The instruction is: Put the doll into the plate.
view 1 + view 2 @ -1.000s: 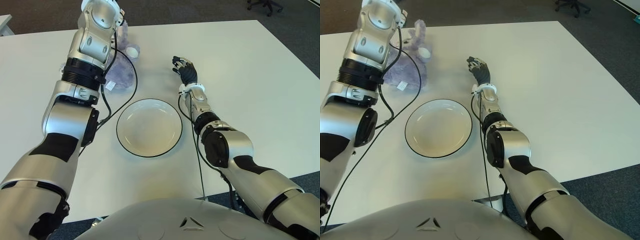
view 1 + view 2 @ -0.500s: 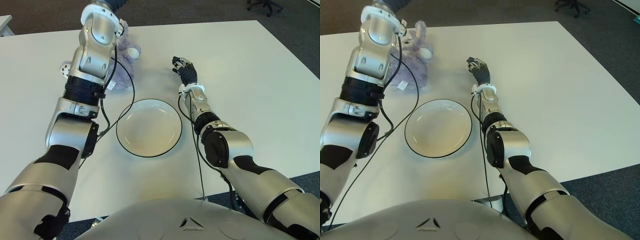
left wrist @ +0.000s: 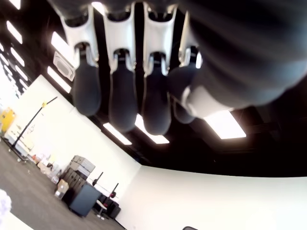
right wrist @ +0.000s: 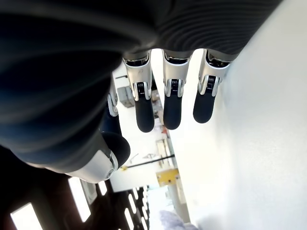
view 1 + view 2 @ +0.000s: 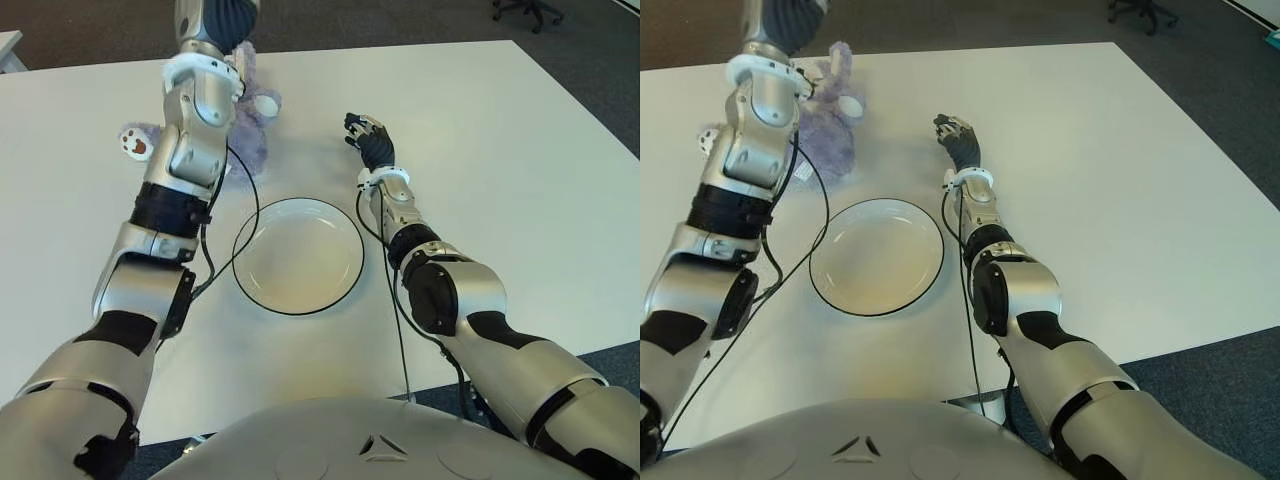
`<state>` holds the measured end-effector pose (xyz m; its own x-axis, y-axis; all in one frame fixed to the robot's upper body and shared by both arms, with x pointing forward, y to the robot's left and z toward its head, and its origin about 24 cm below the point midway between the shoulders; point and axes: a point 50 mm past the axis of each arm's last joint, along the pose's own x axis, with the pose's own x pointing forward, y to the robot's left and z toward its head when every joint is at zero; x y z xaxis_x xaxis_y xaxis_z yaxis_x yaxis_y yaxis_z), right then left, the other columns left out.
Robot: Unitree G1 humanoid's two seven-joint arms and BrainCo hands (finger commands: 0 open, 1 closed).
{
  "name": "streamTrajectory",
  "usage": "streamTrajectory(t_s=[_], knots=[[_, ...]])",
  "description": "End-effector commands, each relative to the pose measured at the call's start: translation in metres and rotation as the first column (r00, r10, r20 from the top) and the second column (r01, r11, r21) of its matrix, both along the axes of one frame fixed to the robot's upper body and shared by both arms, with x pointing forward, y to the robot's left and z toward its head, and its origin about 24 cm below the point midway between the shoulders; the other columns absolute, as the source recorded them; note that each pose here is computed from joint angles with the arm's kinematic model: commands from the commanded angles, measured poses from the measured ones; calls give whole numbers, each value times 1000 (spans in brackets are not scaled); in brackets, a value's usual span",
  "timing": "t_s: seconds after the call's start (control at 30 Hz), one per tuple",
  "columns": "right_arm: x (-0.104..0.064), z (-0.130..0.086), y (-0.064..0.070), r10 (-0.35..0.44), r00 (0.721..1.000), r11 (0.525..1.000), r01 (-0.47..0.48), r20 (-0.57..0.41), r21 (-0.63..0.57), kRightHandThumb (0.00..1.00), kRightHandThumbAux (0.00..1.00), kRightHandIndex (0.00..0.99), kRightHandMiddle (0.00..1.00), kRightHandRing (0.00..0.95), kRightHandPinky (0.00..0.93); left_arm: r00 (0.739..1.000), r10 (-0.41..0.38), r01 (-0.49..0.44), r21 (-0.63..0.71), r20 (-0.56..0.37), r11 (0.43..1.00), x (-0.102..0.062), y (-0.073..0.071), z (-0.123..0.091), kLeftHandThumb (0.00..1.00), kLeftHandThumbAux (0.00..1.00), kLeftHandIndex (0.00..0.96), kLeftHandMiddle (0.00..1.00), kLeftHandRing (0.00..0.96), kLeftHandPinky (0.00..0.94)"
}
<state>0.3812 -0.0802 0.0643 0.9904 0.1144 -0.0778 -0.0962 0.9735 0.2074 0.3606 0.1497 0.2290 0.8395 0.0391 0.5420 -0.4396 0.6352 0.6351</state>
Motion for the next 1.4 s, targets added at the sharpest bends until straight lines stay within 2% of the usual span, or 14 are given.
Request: streamTrajectory(t_s=[0.03, 0.1, 0.17, 0.2, 0.23, 0.3, 0.33, 0.53, 0.63, 0.77, 0.83, 1.03, 1.23, 1.4], knots=[[-17, -31, 17, 39, 989, 999, -35, -145, 26, 700, 731, 406, 168, 131, 157, 995, 89, -89, 9, -52, 996, -7, 5, -20, 695, 691, 425, 679, 670, 631], [-17, -32, 16, 37, 988, 999, -33, -147, 28, 699, 731, 406, 165, 129, 158, 993, 106, -105, 19, -59, 994, -10, 6, -22, 693, 693, 423, 664, 658, 616], [-17, -32, 15, 35, 988, 999, -31, -149, 31, 699, 732, 405, 161, 126, 157, 991, 118, -116, 26, -66, 993, -13, 7, -25, 689, 697, 419, 566, 538, 459], [-17, -32, 14, 34, 988, 999, -30, -149, 31, 699, 732, 405, 161, 126, 160, 990, 121, -120, 28, -68, 992, -14, 7, -25, 688, 698, 418, 528, 487, 406], [-17, -32, 14, 34, 988, 999, -30, -150, 32, 699, 732, 405, 160, 126, 161, 990, 123, -122, 23, -70, 992, -16, 7, -27, 687, 699, 417, 518, 473, 392], [-17, -32, 13, 34, 988, 999, -30, -151, 33, 700, 731, 406, 162, 126, 161, 990, 124, -124, 9, -72, 992, -20, 7, -29, 416, 468, 324, 459, 421, 361], [-17, -32, 13, 34, 988, 999, -30, -151, 33, 700, 731, 406, 163, 126, 161, 990, 124, -124, 3, -73, 992, -21, 7, -30, 388, 449, 307, 441, 408, 365], [-16, -32, 12, 36, 987, 999, -31, -156, 34, 702, 731, 406, 165, 127, 167, 992, 116, -118, -35, -51, 992, -29, 7, -32, 370, 457, 268, 398, 402, 437], [-16, -32, 12, 38, 986, 999, -31, -161, 40, 702, 731, 406, 166, 127, 169, 992, 118, -120, -45, -45, 992, -32, 7, -33, 367, 459, 265, 394, 402, 443], [-16, -33, 11, 40, 985, 998, -32, -167, 51, 703, 730, 407, 166, 130, 176, 991, 129, -132, -67, -40, 989, -34, 8, -35, 378, 421, 246, 368, 394, 392], [-16, -33, 11, 42, 985, 998, -34, -168, 53, 704, 730, 406, 165, 131, 176, 989, 142, -144, -67, -32, 987, -33, 11, -38, 389, 407, 245, 368, 393, 409], [-16, -32, 13, 48, 986, 998, -41, -159, 44, 705, 729, 405, 161, 134, 176, 987, 159, -159, -44, 15, 986, -30, 16, -43, 446, 310, 218, 364, 363, 339], [-16, -31, 13, 45, 988, 999, -42, -151, 24, 706, 728, 406, 162, 138, 184, 990, 143, -142, -36, 23, 989, -30, 19, -45, 477, 301, 207, 363, 354, 345], [-15, -31, 13, 43, 988, 999, -40, -150, 21, 706, 728, 406, 168, 139, 178, 992, 128, -128, -59, 7, 990, -32, 19, -48, 457, 311, 170, 357, 349, 323]])
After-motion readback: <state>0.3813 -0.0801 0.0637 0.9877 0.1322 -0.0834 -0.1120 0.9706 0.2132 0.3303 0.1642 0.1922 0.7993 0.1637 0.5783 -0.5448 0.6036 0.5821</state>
